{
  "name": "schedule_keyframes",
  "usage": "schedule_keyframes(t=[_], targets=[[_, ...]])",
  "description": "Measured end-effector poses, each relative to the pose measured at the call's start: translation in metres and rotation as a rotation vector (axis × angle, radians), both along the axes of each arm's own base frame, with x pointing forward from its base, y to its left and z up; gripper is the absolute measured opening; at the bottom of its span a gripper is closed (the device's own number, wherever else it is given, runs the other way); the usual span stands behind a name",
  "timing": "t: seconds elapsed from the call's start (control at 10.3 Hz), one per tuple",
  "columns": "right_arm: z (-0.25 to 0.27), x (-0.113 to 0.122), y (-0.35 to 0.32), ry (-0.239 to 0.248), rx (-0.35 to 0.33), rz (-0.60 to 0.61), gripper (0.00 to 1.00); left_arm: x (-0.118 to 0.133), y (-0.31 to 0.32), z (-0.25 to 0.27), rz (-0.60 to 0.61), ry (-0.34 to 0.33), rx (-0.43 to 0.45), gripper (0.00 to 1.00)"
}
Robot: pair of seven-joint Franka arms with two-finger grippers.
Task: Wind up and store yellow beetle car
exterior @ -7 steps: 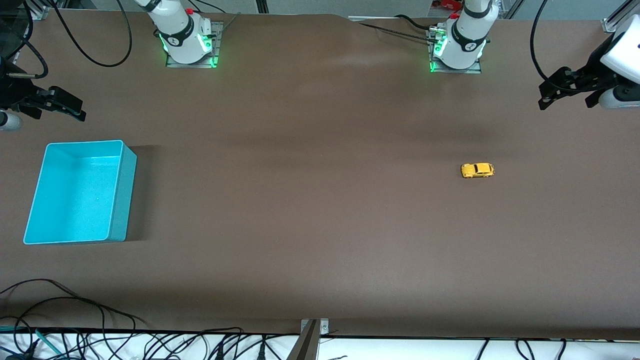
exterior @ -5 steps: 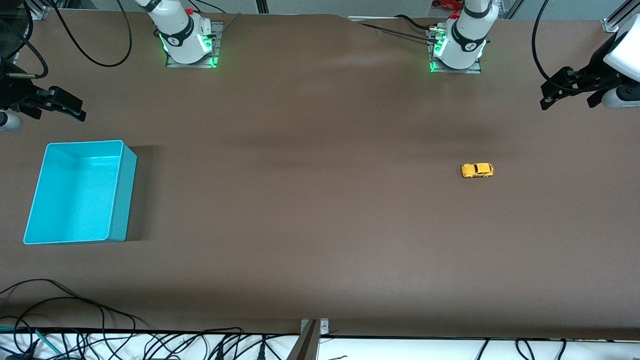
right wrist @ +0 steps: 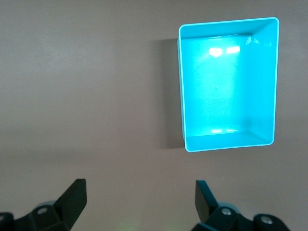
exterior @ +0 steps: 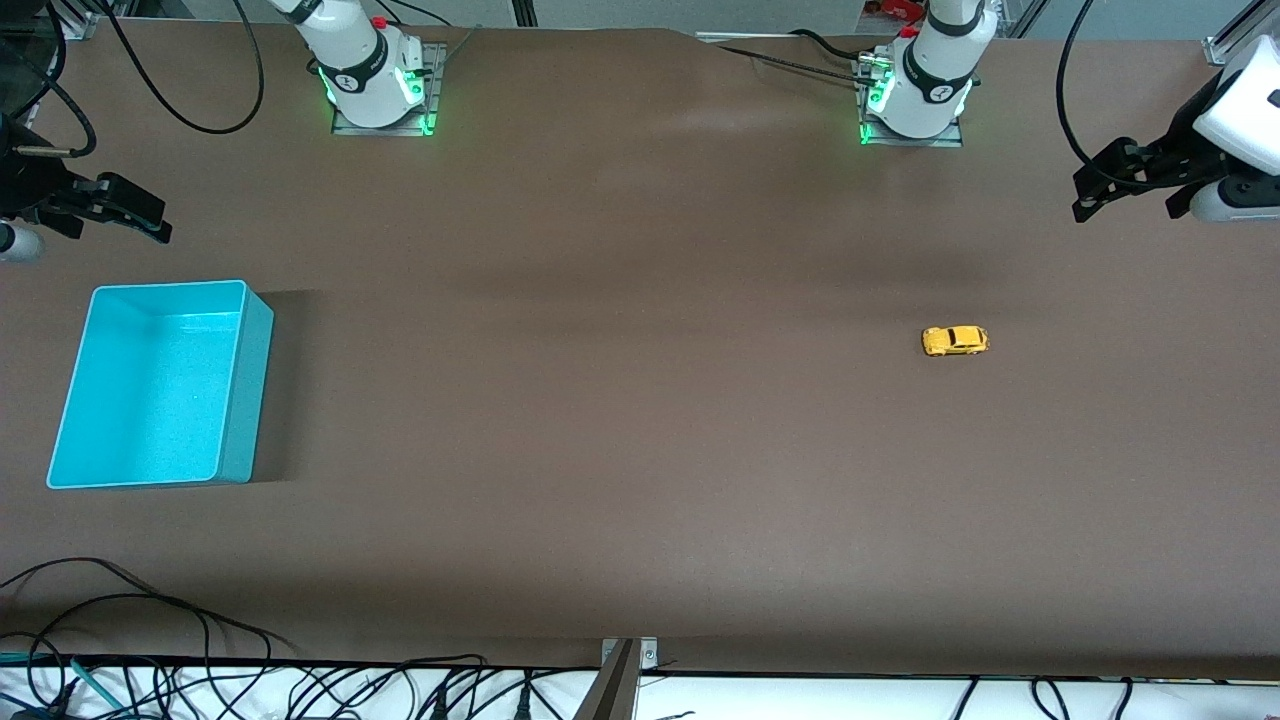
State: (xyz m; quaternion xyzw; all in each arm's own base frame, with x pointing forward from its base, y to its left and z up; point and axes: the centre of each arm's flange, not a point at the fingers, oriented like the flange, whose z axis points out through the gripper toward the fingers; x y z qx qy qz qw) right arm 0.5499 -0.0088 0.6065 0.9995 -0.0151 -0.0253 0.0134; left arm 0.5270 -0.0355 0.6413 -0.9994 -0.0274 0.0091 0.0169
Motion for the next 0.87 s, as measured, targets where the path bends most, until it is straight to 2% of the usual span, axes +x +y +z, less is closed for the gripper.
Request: schedule_keyframes(t=[0.87], targets=[[0.0, 0.0, 0.0, 0.0, 0.0, 0.0, 1.0, 0.0022, -0.0009, -0.0019, -0.013, 0.0, -0.001, 1.0]])
